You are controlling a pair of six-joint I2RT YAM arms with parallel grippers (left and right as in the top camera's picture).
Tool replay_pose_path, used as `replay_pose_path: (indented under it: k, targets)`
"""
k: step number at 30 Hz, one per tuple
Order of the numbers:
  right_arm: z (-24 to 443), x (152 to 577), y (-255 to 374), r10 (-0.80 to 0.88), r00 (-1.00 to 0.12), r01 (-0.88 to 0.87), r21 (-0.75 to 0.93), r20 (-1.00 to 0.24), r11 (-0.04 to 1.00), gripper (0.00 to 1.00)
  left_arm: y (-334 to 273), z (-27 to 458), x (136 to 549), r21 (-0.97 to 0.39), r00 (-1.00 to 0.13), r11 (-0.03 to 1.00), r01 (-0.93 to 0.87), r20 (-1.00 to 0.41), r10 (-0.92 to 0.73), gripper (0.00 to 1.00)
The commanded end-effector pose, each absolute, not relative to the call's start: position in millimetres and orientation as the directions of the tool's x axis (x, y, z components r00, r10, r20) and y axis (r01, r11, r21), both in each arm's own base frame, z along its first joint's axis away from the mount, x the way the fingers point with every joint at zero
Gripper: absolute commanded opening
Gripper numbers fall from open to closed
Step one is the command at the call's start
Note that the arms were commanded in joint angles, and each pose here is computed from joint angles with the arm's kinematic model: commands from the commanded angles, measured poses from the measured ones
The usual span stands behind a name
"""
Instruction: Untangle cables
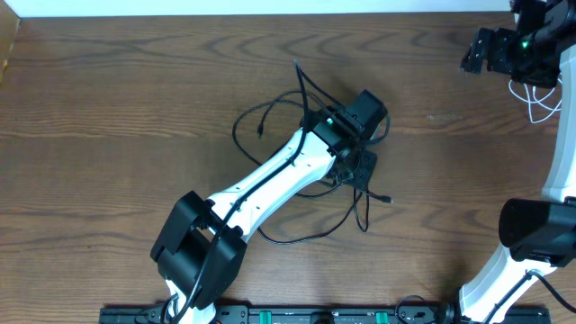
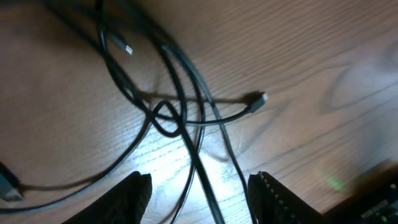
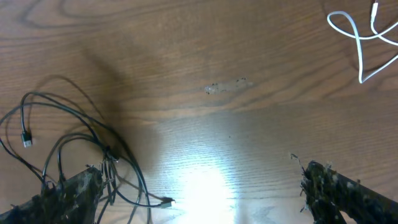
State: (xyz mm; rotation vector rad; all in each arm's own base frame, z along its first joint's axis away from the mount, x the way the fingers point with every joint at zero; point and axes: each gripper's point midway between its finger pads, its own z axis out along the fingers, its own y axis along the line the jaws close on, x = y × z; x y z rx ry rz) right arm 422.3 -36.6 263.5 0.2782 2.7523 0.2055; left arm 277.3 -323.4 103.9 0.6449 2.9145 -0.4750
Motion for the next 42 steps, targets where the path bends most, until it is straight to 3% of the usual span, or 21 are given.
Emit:
replay_pose_path:
  k: [1, 10, 14, 36, 39, 42]
  targets:
    - [260, 420, -36, 0.212, -0.921, 0.163, 0.17, -0.327, 0.972, 0.99, -319, 98, 275, -0.26, -0.904, 0.867, 0.426, -0.17, 0.393, 0.47]
    - [258, 419, -36, 0.212, -0.923, 0.164, 0.17, -0.32, 0.972, 0.99, -319, 97, 275, -0.26, -0.904, 0.867, 0.425, -0.17, 0.393, 0.48]
    - [258, 419, -36, 0.211, -0.924, 0.163, 0.17, -0.32, 0.972, 0.99, -315, 96, 270, -0.253, -0.912, 0.876, 0.41, -0.14, 0.386, 0.56]
    - [258, 419, -36, 0.201, -0.926, 0.154, 0.166, -0.319, 0.974, 0.99, -319, 99, 274, -0.258, -0.893, 0.856, 0.448, -0.181, 0.413, 0.55]
    - [258, 419, -36, 0.201, -0.926, 0.154, 0.167, -0.32, 0.974, 0.99, -316, 90, 271, -0.251, -0.896, 0.861, 0.443, -0.159, 0.415, 0.5]
    - [258, 419, -36, 0.202, -0.925, 0.155, 0.167, -0.321, 0.974, 0.99, -315, 84, 271, -0.246, -0.897, 0.863, 0.441, -0.147, 0.417, 0.38]
